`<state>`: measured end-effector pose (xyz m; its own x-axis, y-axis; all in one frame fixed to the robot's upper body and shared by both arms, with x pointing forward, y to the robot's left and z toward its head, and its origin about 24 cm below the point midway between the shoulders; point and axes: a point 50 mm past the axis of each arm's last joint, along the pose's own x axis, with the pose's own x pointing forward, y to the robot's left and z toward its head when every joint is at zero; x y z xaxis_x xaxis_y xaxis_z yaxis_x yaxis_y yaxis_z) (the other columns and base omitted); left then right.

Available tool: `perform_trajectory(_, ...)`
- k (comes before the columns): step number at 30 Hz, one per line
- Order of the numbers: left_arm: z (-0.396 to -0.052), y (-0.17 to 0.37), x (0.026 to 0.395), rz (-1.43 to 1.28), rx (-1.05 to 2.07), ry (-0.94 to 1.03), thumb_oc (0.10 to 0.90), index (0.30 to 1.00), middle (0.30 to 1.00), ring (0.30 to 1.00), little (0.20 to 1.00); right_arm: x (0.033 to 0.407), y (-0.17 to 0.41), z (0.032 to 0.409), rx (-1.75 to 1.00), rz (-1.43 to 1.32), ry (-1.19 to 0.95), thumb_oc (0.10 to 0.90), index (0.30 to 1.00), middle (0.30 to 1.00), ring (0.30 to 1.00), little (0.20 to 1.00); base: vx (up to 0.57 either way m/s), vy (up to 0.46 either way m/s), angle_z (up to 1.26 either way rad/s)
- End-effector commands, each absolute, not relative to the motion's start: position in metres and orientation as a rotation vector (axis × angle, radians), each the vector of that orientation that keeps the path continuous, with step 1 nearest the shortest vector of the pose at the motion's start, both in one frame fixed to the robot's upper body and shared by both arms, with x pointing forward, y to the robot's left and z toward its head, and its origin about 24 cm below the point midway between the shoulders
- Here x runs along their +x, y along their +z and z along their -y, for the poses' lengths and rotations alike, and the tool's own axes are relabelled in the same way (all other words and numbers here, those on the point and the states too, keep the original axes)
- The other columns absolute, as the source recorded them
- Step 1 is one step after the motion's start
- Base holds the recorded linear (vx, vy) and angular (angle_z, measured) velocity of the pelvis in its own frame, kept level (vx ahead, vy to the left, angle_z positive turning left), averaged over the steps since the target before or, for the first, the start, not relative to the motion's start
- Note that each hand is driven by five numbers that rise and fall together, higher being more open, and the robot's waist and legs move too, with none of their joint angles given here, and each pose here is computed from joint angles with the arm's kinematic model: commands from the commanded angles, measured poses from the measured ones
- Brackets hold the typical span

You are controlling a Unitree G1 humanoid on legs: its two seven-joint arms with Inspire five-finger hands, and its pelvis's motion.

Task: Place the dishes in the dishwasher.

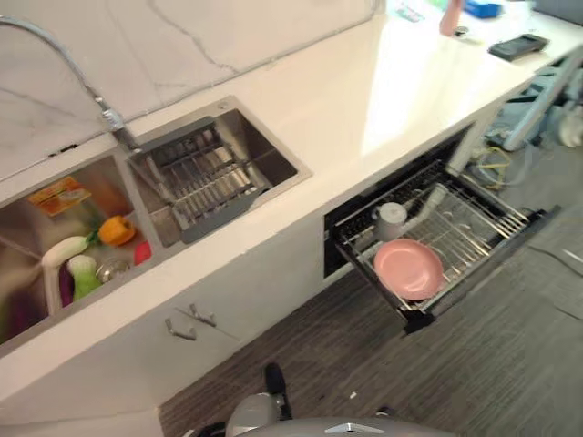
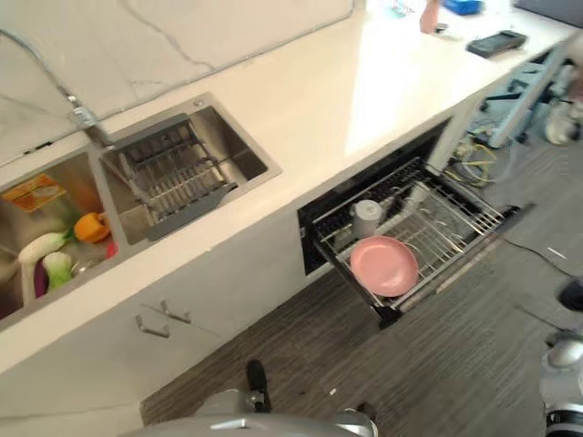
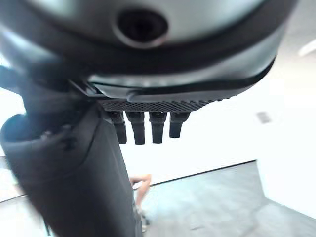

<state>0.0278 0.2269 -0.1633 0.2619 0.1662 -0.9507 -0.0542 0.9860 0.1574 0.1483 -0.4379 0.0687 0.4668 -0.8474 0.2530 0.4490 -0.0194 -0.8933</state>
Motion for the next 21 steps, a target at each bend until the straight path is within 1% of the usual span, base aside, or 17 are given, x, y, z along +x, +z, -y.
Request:
perform_trajectory(1,-0.202,-0.165,0.068,-1.198,0.008,0.173,0.800,0.900,0.900,0.900,0.900,0.126,0.069,0.449,-1.017,-0.358,-1.338,0.800,0.900,0.900,0.900,0.900,-0.02,-0.039,-0.23)
perform_trajectory(3,-0.198,-0.166,0.068,-1.211,-0.006,0.184,0.800,0.900,0.900,0.900,0.900,0.105,0.037,0.442,-0.860,-0.446,-1.420,0.800,0.900,0.900,0.900,0.900,-0.01,-0.033,-0.24)
perform_trajectory(4,-0.199,-0.167,0.069,-1.220,0.000,0.188,0.800,0.900,0.900,0.900,0.900,0.097,0.015,0.432,-0.788,-0.509,-1.402,0.428,0.342,0.342,0.342,0.342,0.01,-0.051,-0.09)
perform_trajectory(5,-0.197,-0.169,0.064,-1.243,0.004,0.186,0.800,0.900,0.900,0.900,0.900,0.087,-0.011,0.421,-0.736,-0.617,-1.340,0.400,0.300,0.300,0.300,0.300,0.01,-0.039,-0.06)
perform_trajectory(6,-0.198,-0.169,0.064,-1.243,0.004,0.187,0.800,0.900,0.900,0.900,0.900,0.087,-0.011,0.421,-0.735,-0.617,-1.338,0.400,0.300,0.300,0.300,0.300,0.00,-0.032,-0.04)
perform_trajectory(7,-0.197,-0.170,0.059,-1.263,0.007,0.189,0.800,0.900,0.900,0.900,0.900,0.099,-0.028,0.406,-0.690,-0.647,-1.232,0.400,0.300,0.300,0.300,0.300,0.00,-0.011,-0.03)
perform_trajectory(8,-0.198,-0.170,0.059,-1.262,0.006,0.190,0.800,0.900,0.900,0.900,0.900,0.099,-0.028,0.406,-0.689,-0.645,-1.231,0.400,0.300,0.300,0.300,0.300,0.00,0.000,0.00)
perform_trajectory(9,-0.197,-0.171,0.057,-1.276,0.012,0.183,0.800,0.900,0.900,0.900,0.900,0.118,-0.037,0.392,-0.667,-0.640,-1.119,0.400,0.300,0.300,0.300,0.300,0.00,0.000,0.00)
perform_trajectory(10,-0.197,-0.171,0.057,-1.276,0.011,0.184,0.800,0.900,0.900,0.900,0.900,0.119,-0.037,0.392,-0.666,-0.639,-1.117,0.400,0.300,0.300,0.300,0.300,0.00,0.000,0.00)
perform_trajectory(12,-0.198,-0.172,0.053,-1.289,0.020,0.178,0.800,0.900,0.900,0.900,0.900,0.139,-0.043,0.377,-0.705,-0.642,-0.958,0.400,0.300,0.300,0.300,0.300,0.05,0.011,0.06)
perform_trajectory(13,-0.199,-0.172,0.051,-1.293,0.023,0.180,0.800,0.900,0.900,0.900,0.900,0.161,-0.042,0.361,-0.774,-0.610,-0.799,0.400,0.300,0.300,0.300,0.300,0.05,0.011,0.07)
perform_trajectory(15,-0.199,-0.172,0.050,-1.293,0.023,0.182,0.800,0.900,0.900,0.900,0.900,0.161,-0.042,0.361,-0.775,-0.610,-0.797,0.400,0.300,0.300,0.300,0.300,0.00,0.012,0.12)
perform_trajectory(16,-0.202,-0.172,0.046,-1.299,0.044,0.167,0.800,0.900,0.900,0.900,0.900,0.175,-0.044,0.358,-0.820,-0.628,-0.697,0.400,0.300,0.300,0.300,0.300,0.00,0.010,0.26)
perform_trajectory(18,-0.201,-0.172,0.047,-1.298,0.043,0.168,0.800,0.900,0.900,0.900,0.900,0.176,-0.043,0.358,-0.820,-0.626,-0.696,0.400,0.300,0.300,0.300,0.300,0.00,0.015,0.22)
perform_trajectory(19,-0.203,-0.171,0.046,-1.288,0.054,0.152,0.800,0.900,0.900,0.900,0.900,0.199,-0.032,0.353,-0.869,-0.569,-0.627,0.400,0.300,0.300,0.300,0.300,-0.01,0.027,0.36)
perform_trajectory(20,-0.205,-0.169,0.051,-1.266,0.058,0.143,0.800,0.900,0.900,0.900,0.900,0.208,-0.026,0.356,-0.905,-0.554,-0.601,0.400,0.300,0.300,0.300,0.300,-0.03,0.051,0.45)
perform_trajectory(21,-0.208,-0.166,0.057,-1.229,0.066,0.131,0.800,0.900,0.900,0.900,0.900,0.225,-0.010,0.359,-0.986,-0.516,-0.546,0.400,0.300,0.300,0.300,0.300,-0.03,0.043,0.39)
